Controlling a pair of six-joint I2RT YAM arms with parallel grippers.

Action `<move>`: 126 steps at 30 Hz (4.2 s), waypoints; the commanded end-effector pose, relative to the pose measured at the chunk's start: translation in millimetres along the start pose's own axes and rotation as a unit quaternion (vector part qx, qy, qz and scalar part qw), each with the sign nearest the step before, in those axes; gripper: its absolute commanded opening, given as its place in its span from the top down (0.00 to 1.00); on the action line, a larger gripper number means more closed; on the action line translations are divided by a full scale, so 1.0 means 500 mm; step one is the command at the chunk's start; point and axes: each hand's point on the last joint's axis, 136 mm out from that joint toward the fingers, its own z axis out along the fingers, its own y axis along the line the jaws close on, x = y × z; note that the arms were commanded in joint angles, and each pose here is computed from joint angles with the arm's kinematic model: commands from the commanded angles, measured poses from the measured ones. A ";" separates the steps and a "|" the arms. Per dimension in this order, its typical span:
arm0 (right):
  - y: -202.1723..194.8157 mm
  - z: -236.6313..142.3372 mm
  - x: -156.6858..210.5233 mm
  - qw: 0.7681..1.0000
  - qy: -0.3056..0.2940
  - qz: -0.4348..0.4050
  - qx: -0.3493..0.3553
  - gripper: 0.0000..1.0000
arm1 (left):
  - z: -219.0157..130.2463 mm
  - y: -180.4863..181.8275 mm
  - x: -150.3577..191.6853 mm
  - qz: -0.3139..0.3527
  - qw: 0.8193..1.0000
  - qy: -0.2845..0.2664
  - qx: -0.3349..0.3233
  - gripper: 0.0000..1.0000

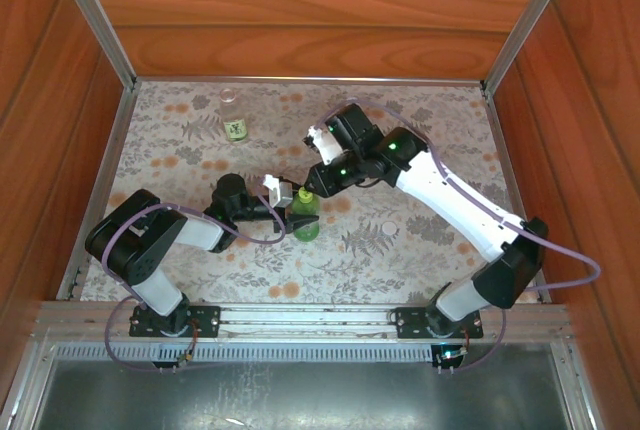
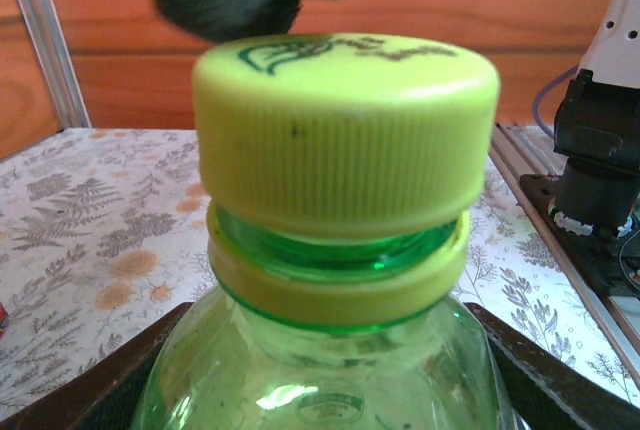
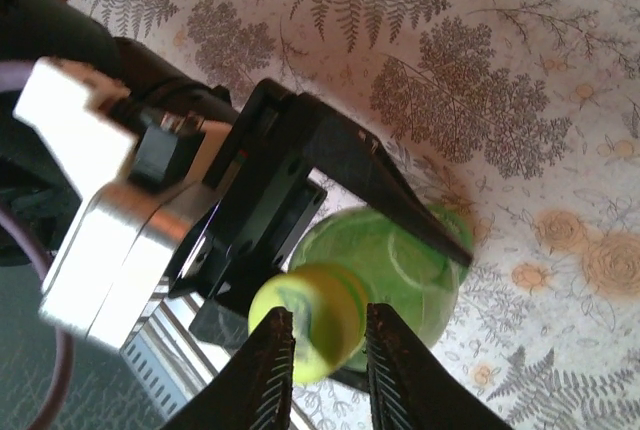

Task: Screw on the bottle caps

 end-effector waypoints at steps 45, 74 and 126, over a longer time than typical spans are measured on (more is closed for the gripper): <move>0.039 -0.026 0.081 0.994 0.006 0.040 -0.103 0.85 | -0.006 -0.001 0.032 -0.026 0.999 0.025 0.001 0.34; 0.011 -0.044 0.045 0.995 -0.039 0.053 -0.070 0.86 | -0.007 -0.002 0.032 -0.026 0.999 0.026 0.002 0.34; 0.152 -0.100 0.095 0.839 -0.078 -0.531 -0.093 0.39 | -0.023 -0.119 -0.071 0.064 0.995 0.000 0.079 0.35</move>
